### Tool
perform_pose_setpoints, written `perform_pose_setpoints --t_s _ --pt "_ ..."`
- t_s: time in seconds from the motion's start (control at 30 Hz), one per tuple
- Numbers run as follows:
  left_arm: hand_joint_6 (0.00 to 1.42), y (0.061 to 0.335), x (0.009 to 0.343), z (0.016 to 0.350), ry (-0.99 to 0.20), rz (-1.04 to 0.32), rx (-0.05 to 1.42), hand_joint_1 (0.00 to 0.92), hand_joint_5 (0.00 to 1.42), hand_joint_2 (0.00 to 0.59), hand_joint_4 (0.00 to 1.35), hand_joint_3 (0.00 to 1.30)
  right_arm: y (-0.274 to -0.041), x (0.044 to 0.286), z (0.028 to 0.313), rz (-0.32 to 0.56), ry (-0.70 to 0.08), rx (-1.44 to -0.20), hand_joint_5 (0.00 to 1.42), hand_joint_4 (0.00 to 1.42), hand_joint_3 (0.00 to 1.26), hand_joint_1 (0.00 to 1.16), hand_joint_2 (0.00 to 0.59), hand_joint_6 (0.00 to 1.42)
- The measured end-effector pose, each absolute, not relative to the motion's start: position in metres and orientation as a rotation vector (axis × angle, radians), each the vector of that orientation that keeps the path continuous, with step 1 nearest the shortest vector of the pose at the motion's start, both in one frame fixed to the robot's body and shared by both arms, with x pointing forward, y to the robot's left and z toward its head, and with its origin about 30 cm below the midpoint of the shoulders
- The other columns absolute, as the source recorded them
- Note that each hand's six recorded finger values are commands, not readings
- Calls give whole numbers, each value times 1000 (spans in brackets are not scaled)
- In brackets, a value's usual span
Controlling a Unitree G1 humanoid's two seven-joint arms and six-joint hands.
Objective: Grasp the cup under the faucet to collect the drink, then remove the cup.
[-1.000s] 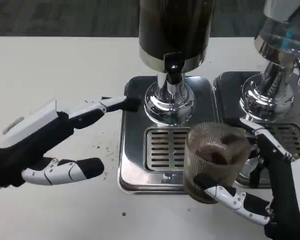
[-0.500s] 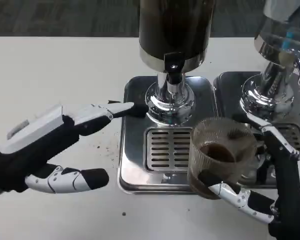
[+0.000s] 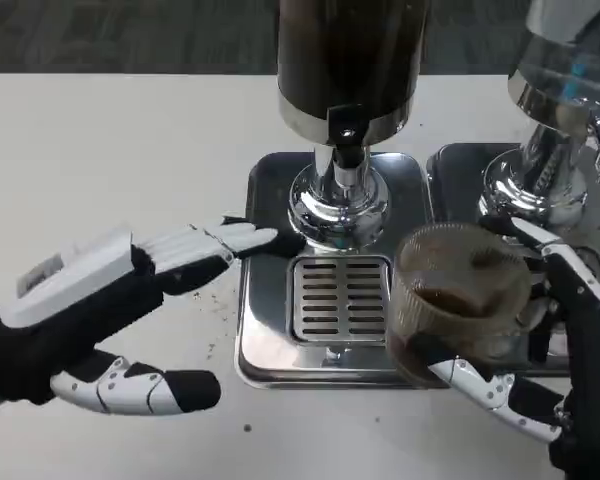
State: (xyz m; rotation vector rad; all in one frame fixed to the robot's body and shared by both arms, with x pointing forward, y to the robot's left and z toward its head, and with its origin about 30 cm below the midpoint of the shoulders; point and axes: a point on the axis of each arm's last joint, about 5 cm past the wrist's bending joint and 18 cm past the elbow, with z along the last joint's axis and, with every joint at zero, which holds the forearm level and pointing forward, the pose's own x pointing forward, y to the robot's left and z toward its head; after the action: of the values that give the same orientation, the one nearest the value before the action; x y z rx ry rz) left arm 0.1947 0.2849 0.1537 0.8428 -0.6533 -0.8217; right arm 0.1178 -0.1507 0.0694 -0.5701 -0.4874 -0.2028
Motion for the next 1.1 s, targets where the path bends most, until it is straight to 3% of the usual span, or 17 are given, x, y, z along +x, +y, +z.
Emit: perform_pose_setpoints --t_s 0.43,1.1 --pt "74 288 191 158 -687 -857 894 0 96 174 105 128 -151 111 75 -213 -528 -568 985 822 678 652 239 1298" --pt "74 290 187 159 -700 -879 902 0 94 174 104 128 -153 106 78 -242 -531 -568 997 840 694 653 240 1315"
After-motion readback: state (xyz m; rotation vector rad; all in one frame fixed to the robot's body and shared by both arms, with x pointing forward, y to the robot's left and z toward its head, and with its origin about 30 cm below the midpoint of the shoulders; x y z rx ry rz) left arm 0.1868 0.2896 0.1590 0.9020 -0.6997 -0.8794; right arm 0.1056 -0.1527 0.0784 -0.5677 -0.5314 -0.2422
